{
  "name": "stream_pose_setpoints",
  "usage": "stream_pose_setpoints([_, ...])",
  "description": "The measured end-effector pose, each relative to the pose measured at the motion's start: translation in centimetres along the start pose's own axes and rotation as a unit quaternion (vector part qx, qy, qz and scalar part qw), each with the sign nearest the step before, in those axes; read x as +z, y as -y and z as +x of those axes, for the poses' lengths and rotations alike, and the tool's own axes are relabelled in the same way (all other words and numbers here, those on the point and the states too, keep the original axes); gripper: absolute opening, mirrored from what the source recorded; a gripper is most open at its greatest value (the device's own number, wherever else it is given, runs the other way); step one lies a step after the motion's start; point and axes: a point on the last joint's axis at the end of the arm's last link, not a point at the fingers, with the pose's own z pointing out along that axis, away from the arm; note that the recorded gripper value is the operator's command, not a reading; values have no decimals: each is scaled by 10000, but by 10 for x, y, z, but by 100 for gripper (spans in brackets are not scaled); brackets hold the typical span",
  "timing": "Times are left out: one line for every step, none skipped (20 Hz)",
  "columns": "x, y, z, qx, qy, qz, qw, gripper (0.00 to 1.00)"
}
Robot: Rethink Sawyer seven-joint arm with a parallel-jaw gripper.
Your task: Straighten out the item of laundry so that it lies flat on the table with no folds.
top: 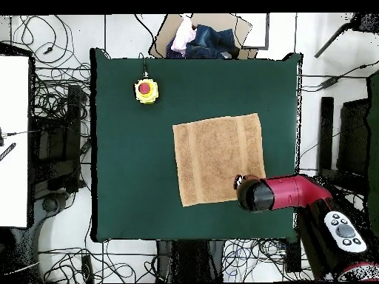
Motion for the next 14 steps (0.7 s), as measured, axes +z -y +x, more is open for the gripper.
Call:
stream_pose_setpoints([3,1,2,-6,-11,-19,10000,100])
stream_pose_setpoints([5,2,3,-12,-21,-38,10000,100])
stream_pose_setpoints([7,3,5,-15,-25,-48,10000,100])
stream_pose_setpoints([10,4,6,-17,-29,-66,10000,100])
stream_pose_setpoints([13,6,8,-27,-23,-85,10000,100])
stream_pose_setpoints([16,8,10,-36,-17,-104,9999,100])
stream_pose_setpoints([18,10,11,-39,-6,-115,9999,100])
stream_pose_setpoints([19,12,12,-36,8,-124,9999,100])
stream_pose_setpoints([20,13,12,-37,26,-133,9999,100])
stream_pose_setpoints([21,15,12,-31,69,-156,9998,100])
stream_pose_setpoints([21,15,11,-30,81,-164,9998,100])
stream_pose_setpoints([21,15,11,-30,85,-169,9998,100])
stream_pose_setpoints([20,15,9,-19,109,-204,9997,100])
stream_pose_setpoints([20,15,9,-15,113,-210,9997,100])
